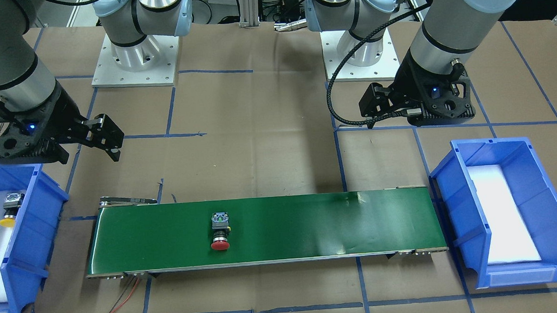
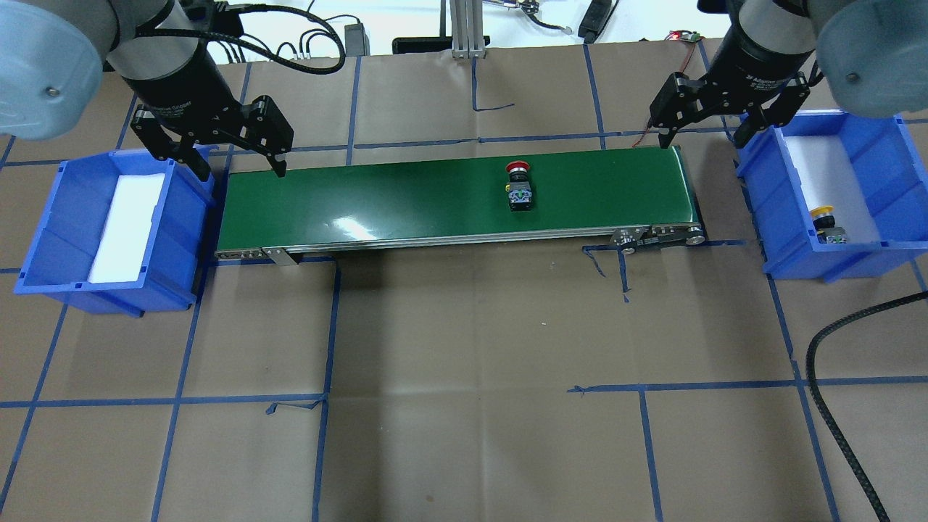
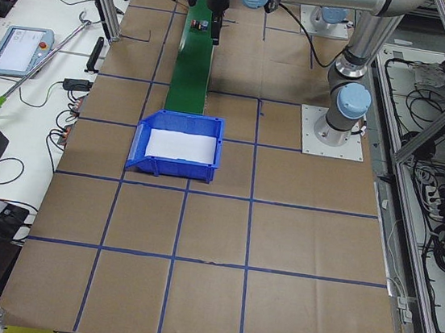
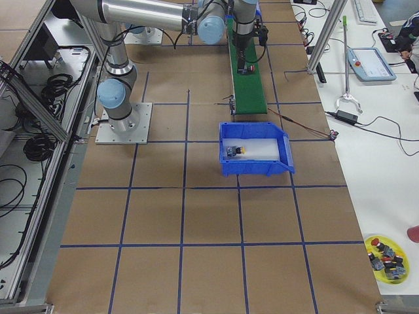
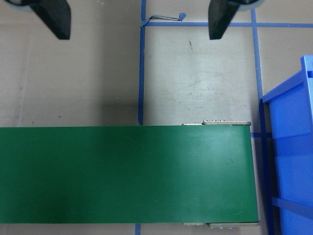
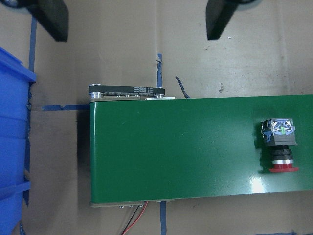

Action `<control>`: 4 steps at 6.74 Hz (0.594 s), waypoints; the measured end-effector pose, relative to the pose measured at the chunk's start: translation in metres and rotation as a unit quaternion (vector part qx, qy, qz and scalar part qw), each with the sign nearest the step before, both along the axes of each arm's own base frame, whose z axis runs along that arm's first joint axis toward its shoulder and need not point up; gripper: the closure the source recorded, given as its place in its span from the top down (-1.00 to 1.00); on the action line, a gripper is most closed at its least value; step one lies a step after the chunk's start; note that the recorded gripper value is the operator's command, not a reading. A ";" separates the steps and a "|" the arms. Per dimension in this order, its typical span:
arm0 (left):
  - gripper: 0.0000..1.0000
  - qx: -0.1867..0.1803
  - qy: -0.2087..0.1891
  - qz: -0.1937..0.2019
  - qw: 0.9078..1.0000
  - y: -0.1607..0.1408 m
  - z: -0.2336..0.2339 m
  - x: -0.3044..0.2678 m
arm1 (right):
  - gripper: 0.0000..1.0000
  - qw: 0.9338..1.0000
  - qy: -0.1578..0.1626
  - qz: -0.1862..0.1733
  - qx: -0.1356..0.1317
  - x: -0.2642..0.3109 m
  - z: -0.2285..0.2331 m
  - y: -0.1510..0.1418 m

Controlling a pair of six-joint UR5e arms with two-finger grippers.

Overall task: Transport two buttons from left to right
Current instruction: 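Move the right gripper back over the conveyor end toward the red button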

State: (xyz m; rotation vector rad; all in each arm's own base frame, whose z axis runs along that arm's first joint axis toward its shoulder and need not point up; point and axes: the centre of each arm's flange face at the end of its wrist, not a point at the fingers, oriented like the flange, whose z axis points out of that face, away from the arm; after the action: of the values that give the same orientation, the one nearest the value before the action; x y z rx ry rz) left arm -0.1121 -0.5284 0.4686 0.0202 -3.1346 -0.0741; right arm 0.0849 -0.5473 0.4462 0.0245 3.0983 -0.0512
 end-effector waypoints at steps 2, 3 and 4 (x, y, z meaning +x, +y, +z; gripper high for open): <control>1.00 -0.001 0.000 0.000 1.000 0.000 0.001 0.000 | 1.00 1.000 0.000 0.000 0.001 0.000 -0.001 0.000; 1.00 -0.001 0.001 0.000 1.000 0.000 0.001 0.000 | 1.00 1.000 0.000 0.000 0.002 0.000 -0.002 0.000; 1.00 -0.001 0.001 0.000 1.000 0.000 0.001 0.000 | 1.00 1.000 0.000 0.000 0.003 0.000 -0.003 0.000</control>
State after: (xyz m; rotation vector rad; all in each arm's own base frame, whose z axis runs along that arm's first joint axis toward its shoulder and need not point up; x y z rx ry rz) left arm -0.1122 -0.5288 0.4696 0.0203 -3.1336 -0.0709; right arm 0.0849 -0.5476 0.4436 0.0246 3.0977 -0.0431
